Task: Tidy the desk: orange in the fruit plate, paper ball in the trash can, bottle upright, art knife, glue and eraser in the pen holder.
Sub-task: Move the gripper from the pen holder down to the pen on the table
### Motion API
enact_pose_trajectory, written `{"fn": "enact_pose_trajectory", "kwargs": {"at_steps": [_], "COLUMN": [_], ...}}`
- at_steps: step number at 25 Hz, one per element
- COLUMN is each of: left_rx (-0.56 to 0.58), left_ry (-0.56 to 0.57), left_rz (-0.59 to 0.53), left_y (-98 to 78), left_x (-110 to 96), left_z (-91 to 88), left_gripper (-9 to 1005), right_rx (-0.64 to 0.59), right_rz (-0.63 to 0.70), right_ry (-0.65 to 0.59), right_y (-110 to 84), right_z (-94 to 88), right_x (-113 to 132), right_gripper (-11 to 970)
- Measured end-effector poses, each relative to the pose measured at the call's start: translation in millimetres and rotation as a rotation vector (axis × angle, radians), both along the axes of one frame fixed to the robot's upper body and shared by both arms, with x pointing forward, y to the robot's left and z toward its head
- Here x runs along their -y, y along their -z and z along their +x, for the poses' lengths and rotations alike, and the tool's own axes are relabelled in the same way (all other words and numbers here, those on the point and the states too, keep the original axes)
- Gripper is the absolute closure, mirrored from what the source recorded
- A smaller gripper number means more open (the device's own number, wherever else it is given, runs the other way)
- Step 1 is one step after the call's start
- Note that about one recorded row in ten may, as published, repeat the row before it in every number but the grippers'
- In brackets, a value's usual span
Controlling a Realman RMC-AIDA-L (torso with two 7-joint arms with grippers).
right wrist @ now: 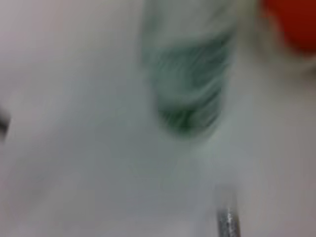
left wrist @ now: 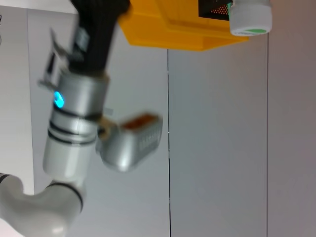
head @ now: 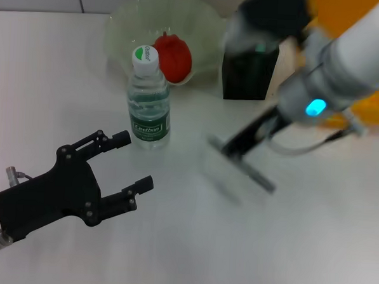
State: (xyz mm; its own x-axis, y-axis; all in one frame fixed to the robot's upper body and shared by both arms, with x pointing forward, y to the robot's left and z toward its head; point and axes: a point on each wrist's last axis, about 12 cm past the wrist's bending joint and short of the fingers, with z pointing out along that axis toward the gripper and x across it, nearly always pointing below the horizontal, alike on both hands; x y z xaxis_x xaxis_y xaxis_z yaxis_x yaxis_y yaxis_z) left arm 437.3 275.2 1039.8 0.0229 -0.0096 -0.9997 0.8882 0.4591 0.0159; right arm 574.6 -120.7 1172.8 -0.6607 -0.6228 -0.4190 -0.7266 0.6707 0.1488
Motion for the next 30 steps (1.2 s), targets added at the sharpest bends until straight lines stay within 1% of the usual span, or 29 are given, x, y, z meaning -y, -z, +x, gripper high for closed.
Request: {"fn": "enact_pose_trajectory", "kwargs": {"at_steps": [1,2,3,4,6,7,8,10,11,12,14,16,17,18,19,21,22,23,24,26,27,28,30], "left_rx": [0.000,0.001,0.001,0.001,0.002,0.002,0.003,0.003,0.003,0.004,0.004,0.004,0.004,0.004,-0.001,0.001,0.003,0.003,0.004,0.005,0.006,0.006,0.006], "left_ry": [0.000,0.000,0.000,0.000,0.000,0.000,0.001,0.003,0.003,0.007,0.008,0.008,0.009,0.009,0.010,0.010,0.012,0.012,0.011,0.010,0.010,0.010,0.010], "left_rz": [0.000,-0.001,-0.002,-0.002,-0.003,-0.003,-0.004,-0.004,-0.004,-0.005,-0.006,-0.006,-0.007,-0.007,-0.009,-0.008,-0.007,-0.007,-0.006,-0.005,-0.005,-0.005,-0.005], "left_y": [-0.1,-0.2,-0.2,-0.2,-0.4,-0.5,-0.6,-0.6,-0.6,-0.8,-0.8,-0.8,-0.9,-0.9,-0.9,-0.8,-1.0,-1.0,-1.0,-0.9,-1.0,-1.0,-1.1], "left_x": [0.0,0.1,0.0,0.0,0.1,0.3,1.0,1.9,1.9,3.0,2.9,2.9,3.0,3.0,2.2,2.6,3.1,3.1,3.4,3.6,3.5,3.5,3.6], "left_z": [0.0,0.1,0.1,0.1,0.2,0.4,1.0,1.5,1.5,1.6,1.5,1.5,1.3,1.3,0.7,0.8,1.5,1.5,1.9,2.2,2.2,2.3,2.3], "left_gripper": [212,212,212,212,212,211,211,211,211,211,211,211,211,211,211,211,211,211,211,211,211,211,211], "right_rx": [0.033,0.150,0.150,0.222,0.351,0.475,0.475,0.560,0.579,0.586,0.570,0.508,0.399,0.333,0.333,0.249,0.207,0.207,0.187,0.162,0.152,0.152,0.164], "right_rz": [0.026,0.098,0.098,0.142,0.237,0.352,0.352,0.476,0.522,0.601,0.625,0.639,0.583,0.521,0.521,0.342,0.211,0.211,0.156,0.094,0.008,0.008,-0.071], "right_ry": [0.027,0.096,0.096,0.123,0.161,0.182,0.182,0.190,0.198,0.204,0.191,0.144,0.108,0.110,0.110,0.132,0.133,0.133,0.122,0.106,0.080,0.080,0.035], "right_y": [-6.5,-23.5,-23.5,-32.2,-42.8,-46.7,-46.7,-45.1,-43.8,-43.9,-45.5,-50.7,-54.7,-53.6,-53.6,-47.4,-39.3,-39.3,-33.9,-27.6,-21.3,-21.3,-14.6], "right_z": [2.2,8.0,8.0,10.3,11.1,10.2,10.2,9.5,9.3,8.2,6.5,2.1,-0.8,-1.1,-1.1,2.2,4.5,4.5,5.3,7.5,10.6,10.6,11.8], "right_x": [8.4,33.1,33.1,44.6,64.9,81.3,81.3,91.2,94.3,96.9,95.3,86.1,73.8,68.9,68.9,66.3,65.2,65.2,63.9,62.1,62.3,62.3,60.4], "right_gripper": [852,862,870,878,894,902,902,902,902,901,901,901,901,901,901,900,900,900,900,843,814,786,729]}}
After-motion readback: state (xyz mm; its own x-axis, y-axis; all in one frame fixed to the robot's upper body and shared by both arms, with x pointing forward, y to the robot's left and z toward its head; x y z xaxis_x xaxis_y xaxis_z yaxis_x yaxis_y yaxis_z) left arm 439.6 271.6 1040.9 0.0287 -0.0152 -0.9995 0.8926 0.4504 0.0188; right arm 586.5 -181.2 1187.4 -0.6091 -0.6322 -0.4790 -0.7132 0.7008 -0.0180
